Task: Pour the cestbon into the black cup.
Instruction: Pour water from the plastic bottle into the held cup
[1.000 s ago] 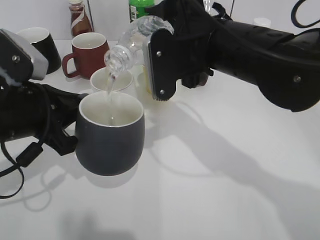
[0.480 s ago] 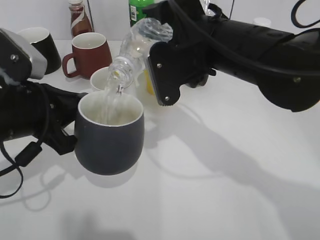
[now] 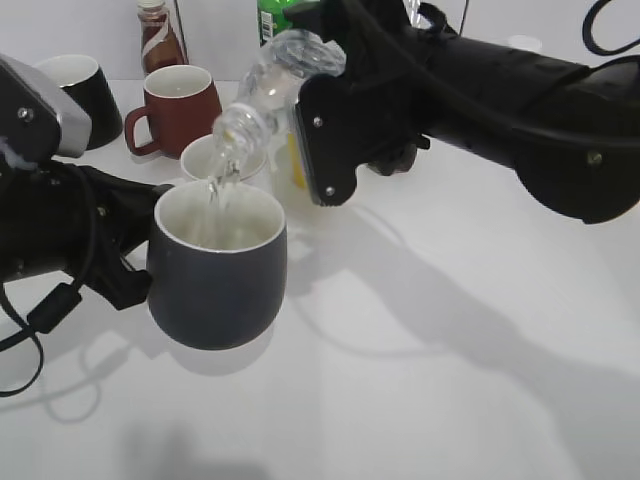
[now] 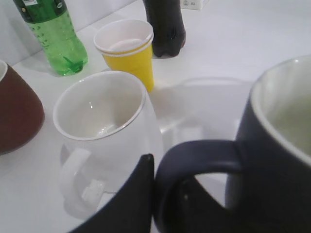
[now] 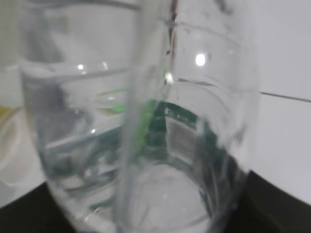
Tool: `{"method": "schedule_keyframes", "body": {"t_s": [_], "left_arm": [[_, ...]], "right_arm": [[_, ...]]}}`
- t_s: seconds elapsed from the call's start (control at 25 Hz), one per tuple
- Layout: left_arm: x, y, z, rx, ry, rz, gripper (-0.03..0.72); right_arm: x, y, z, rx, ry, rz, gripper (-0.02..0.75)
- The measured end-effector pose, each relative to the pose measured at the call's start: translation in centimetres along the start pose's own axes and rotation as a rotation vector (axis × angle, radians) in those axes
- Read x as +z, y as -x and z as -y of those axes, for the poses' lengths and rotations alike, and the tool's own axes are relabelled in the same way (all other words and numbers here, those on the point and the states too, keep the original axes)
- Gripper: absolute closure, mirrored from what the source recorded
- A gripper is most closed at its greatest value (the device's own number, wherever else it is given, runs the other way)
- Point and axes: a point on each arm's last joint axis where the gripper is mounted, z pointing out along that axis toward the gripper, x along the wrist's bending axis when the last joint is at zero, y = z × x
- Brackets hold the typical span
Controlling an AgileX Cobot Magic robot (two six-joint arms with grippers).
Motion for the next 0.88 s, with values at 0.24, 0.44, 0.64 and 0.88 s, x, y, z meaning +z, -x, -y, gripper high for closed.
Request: {"method": "schedule_keyframes", "body": {"t_s": [0.24,0.44,0.64,0.88], "left_arm": [[0.0,0.0,0.0,0.001,-0.001,0.000,0.642],[0.0,0.0,0.0,0.001,0.003,0.002,0.642],[-0.1,-0.6,-0.5,-0.046,0.064,-0.015,0.642],[-1.5,-4.5,-0.7,-0.147,0.162,-0.170,0.642]], "right_arm": [[-0.1,-1.2,-0.2,0.292,0.007,-0.134,0.297],[-0.3,-1.8,-0.4,0.813,-0.048,-0.217,0.297],[-1.0,-0.3,-0.6,1.319,-0.028,-0.198,0.297],[-2.5,0.6,1.5,1.644,0.026,-0.125,0.297]]}}
